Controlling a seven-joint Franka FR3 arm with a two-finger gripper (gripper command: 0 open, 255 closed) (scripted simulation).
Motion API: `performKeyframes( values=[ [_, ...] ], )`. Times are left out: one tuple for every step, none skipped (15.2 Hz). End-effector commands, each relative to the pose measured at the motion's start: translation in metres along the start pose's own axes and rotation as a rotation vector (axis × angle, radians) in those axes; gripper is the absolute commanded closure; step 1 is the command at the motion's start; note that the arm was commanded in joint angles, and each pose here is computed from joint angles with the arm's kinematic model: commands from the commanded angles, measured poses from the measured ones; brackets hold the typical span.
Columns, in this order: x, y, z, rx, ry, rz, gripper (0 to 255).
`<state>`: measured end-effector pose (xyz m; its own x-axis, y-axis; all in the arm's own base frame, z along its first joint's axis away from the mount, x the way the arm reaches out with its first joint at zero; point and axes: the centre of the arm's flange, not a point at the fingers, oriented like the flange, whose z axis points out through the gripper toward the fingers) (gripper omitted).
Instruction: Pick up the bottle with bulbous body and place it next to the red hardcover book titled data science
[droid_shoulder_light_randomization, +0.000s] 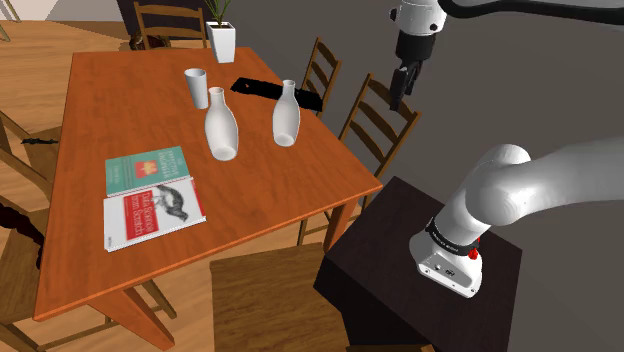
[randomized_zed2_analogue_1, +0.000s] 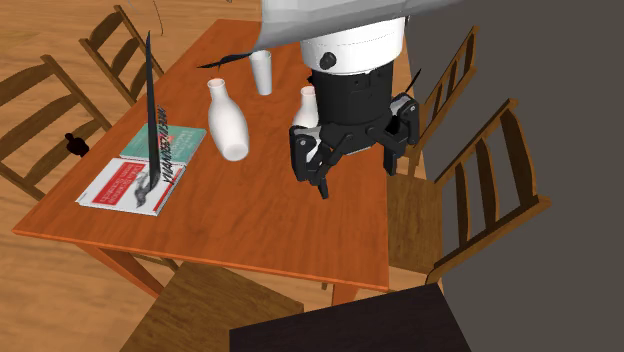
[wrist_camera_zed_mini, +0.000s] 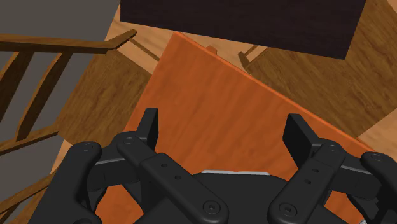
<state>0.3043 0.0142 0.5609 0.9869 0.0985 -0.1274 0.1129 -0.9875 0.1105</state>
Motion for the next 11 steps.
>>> performKeyframes(
  values=[
    [0.000,0.000,0.000,0.000,0.000,0.000,0],
    [0.013,0.002,0.002,0.003,0.001,0.001,0],
    [0.026,0.004,0.004,0.006,0.002,0.001,0],
    [0.038,0.006,0.005,0.008,0.003,0.002,0],
    [0.051,0.008,0.007,0.011,0.004,0.002,0],
    [0.064,0.010,0.009,0.014,0.005,0.003,0],
    [0.077,0.012,0.011,0.017,0.007,0.003,0],
    [0.090,0.014,0.012,0.019,0.008,0.004,0],
    [0.103,0.016,0.014,0.022,0.009,0.004,0],
    [0.115,0.018,0.016,0.025,0.010,0.005,0],
    [0.128,0.020,0.018,0.028,0.011,0.005,0]
  ],
)
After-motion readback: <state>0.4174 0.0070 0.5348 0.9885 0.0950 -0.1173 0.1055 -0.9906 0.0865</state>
